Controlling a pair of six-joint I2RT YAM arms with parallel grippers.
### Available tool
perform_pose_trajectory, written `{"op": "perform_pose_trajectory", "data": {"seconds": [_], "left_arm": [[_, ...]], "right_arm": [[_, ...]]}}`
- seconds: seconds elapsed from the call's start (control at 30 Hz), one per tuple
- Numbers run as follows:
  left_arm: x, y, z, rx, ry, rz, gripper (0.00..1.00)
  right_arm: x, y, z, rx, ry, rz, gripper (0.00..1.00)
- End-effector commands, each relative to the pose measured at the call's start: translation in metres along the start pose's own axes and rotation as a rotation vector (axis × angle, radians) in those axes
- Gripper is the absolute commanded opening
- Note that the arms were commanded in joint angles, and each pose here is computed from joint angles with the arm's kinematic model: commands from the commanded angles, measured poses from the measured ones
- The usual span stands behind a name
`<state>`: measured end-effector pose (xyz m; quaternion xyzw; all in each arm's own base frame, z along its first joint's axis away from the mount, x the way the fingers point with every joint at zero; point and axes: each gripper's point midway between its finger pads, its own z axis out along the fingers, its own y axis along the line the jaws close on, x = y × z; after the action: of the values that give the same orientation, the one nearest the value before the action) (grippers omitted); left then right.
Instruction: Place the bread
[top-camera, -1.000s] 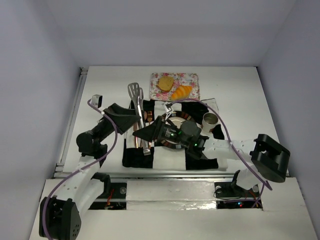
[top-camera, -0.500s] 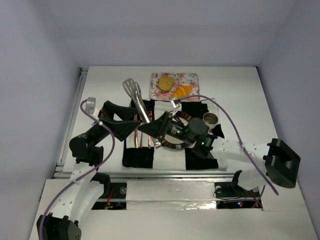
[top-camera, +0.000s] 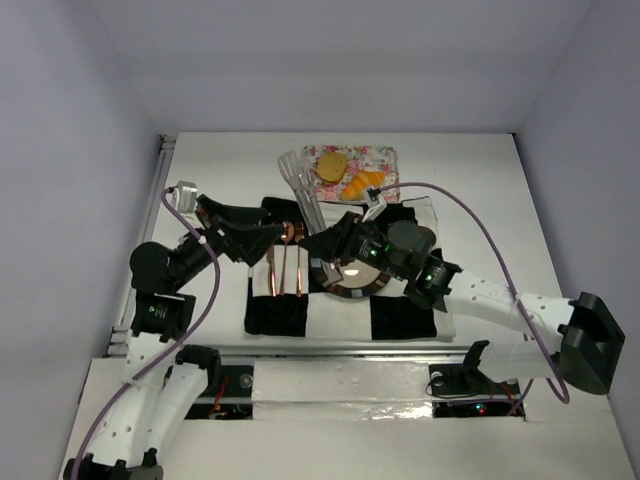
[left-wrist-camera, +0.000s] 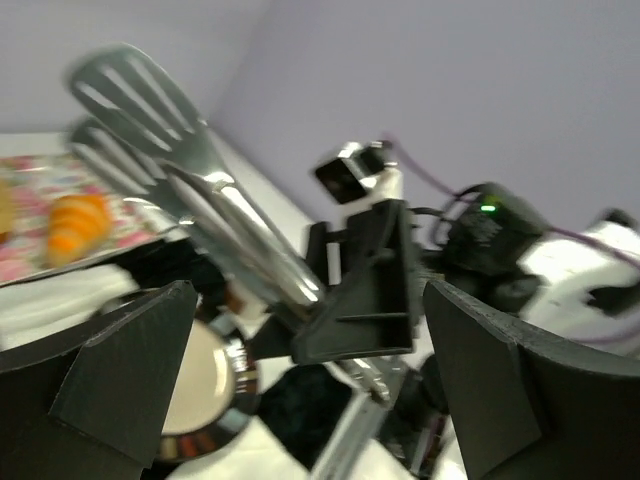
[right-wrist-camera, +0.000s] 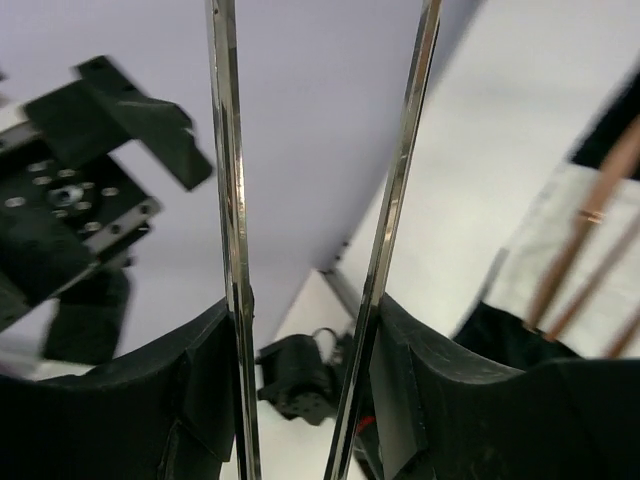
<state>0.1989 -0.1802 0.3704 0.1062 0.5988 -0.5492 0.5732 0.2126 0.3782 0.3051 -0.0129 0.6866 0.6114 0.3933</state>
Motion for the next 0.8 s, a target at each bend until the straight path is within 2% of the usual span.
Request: {"op": "perform_pose_trajectory", "data": {"seconds": [0.0, 0.17, 0.27, 0.4, 0.47, 0.6, 0.7, 0.77], "left_arm": [[0.01, 0.041, -0.01, -0.234, 0.074, 0.089, 0.99], [0.025, 0.084, -0.034, -0.467, 0.112, 0.118, 0.99], [0.037, 0.096, -0.043, -0.504, 0.121, 0.129, 0.99], [0.05, 0.104, -0.05, -0.514, 0.117, 0.14, 0.99], [0.057, 0.106, -0.051, -0.506, 0.127, 0.135, 0.99], [0.054, 0.099, -0.052, -0.5, 0.12, 0.166, 0.99], [0.055, 0.094, -0.053, -0.491, 0.116, 0.169, 0.99], [0.057, 0.092, -0.052, -0.481, 0.119, 0.166, 0.99]], "right_arm": [[-0.016, -0.026, -0.011, 0.197, -0.001, -0.078, 0.53], [-0.03, -0.068, -0.046, 0.439, 0.013, -0.13, 0.52], [-0.041, -0.092, -0.068, 0.564, 0.012, -0.134, 0.52], [-0.059, -0.117, -0.083, 0.669, 0.01, -0.126, 0.51], [-0.071, -0.121, -0.082, 0.693, 0.006, -0.142, 0.51], [-0.085, -0.163, -0.078, 0.835, 0.051, -0.142, 0.52], [-0.102, -0.167, -0.073, 0.85, 0.042, -0.143, 0.52], [-0.105, -0.192, -0.07, 0.901, 0.064, -0.124, 0.53]]}}
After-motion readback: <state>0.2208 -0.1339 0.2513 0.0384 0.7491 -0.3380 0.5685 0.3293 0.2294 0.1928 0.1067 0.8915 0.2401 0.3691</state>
